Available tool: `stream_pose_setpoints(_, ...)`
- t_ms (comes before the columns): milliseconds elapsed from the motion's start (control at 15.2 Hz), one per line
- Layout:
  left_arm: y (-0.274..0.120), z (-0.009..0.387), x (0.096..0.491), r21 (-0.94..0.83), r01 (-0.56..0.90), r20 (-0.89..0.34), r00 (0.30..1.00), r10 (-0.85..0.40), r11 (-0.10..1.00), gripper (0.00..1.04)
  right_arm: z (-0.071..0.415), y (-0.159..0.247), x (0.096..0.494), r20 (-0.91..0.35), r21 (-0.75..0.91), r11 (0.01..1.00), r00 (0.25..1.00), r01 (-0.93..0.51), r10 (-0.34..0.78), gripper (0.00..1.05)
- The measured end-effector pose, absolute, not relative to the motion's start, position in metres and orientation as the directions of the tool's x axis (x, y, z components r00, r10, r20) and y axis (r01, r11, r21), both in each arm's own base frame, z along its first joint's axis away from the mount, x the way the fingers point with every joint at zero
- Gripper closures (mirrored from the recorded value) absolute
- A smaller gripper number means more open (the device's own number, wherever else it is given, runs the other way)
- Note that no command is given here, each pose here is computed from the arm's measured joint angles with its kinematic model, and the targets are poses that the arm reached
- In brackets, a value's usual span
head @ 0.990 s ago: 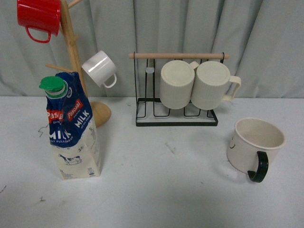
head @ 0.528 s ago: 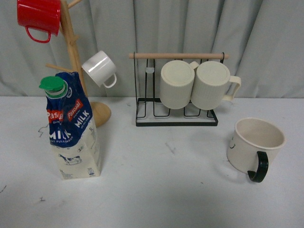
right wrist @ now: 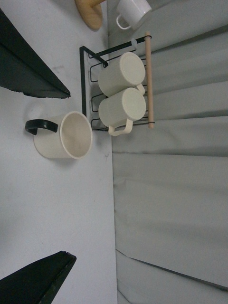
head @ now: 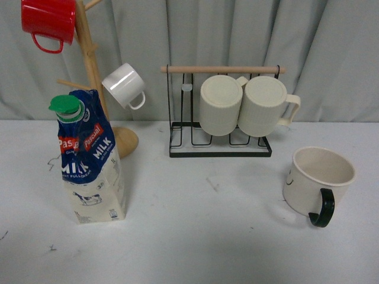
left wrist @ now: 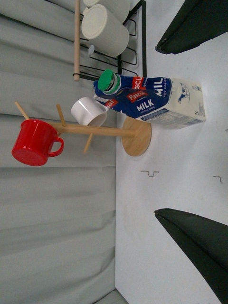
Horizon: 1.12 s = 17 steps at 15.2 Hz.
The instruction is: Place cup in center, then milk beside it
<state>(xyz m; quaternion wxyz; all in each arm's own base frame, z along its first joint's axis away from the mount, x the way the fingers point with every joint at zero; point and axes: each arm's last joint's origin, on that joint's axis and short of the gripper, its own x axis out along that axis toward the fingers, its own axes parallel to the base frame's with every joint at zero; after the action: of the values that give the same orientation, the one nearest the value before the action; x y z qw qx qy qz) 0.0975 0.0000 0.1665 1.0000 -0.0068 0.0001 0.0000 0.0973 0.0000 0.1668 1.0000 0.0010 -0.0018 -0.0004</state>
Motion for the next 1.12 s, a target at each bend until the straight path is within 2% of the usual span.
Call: stream_pose_setpoints(1122,0.0000,0.1665,0.0975,-0.014,0.000,0.000,1.000,0.000,1.000,0.07,0.1668,0.0000,0.0973,0.004,0.002,1.000,1.000,0.001,-0.001,0.06)
